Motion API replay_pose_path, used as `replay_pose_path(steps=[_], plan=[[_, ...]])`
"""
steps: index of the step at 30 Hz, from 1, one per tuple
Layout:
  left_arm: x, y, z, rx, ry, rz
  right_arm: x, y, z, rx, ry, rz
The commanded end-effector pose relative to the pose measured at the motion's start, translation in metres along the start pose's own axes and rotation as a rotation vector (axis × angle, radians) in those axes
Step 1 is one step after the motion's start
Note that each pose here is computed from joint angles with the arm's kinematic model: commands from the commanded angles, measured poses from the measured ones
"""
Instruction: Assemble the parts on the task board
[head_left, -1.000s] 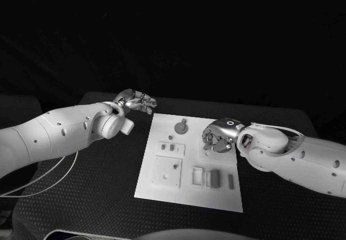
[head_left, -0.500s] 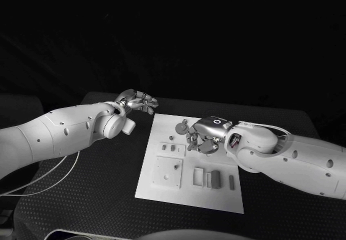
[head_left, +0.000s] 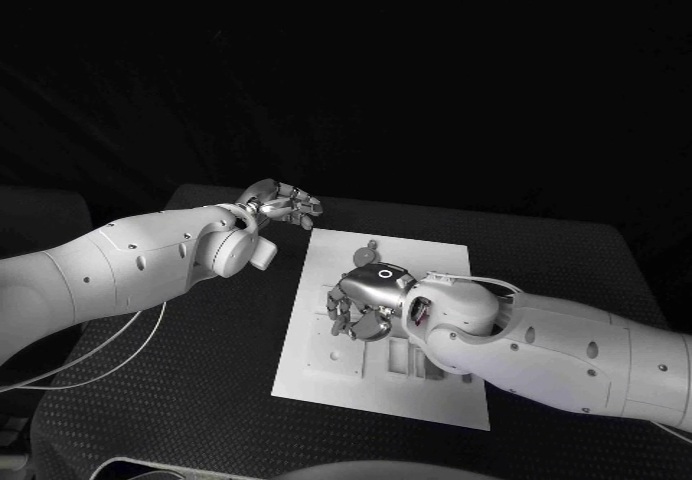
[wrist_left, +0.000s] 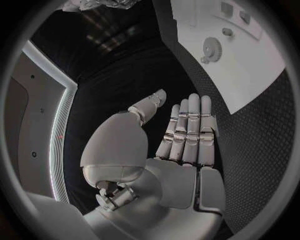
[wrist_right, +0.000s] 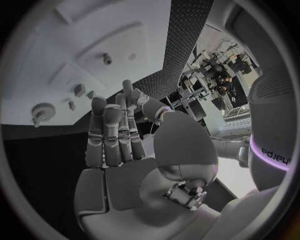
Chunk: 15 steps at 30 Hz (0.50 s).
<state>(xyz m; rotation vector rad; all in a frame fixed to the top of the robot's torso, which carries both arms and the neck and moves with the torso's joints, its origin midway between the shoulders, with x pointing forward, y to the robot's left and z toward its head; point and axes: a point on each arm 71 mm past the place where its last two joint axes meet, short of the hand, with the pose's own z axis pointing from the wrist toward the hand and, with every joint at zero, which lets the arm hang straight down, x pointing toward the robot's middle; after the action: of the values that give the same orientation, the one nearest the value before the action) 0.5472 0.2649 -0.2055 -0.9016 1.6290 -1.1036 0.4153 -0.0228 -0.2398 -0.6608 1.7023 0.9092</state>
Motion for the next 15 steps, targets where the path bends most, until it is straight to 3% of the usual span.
replay_pose_path(steps=[1,7,15], plan=[[0.0027,-0.0033,0.0009,0.016,0.012,-0.009,0.01,0.006,0.004,-0.017,0.025,-0.02],[0.005,-0.0039,0.001,0.016,0.018,-0.011,0.025,0.008,0.011,-0.011,0.051,-0.019],[0.0043,-0.0036,0.0007,0.015,0.02,-0.011,0.03,0.009,0.013,-0.012,0.063,-0.022]])
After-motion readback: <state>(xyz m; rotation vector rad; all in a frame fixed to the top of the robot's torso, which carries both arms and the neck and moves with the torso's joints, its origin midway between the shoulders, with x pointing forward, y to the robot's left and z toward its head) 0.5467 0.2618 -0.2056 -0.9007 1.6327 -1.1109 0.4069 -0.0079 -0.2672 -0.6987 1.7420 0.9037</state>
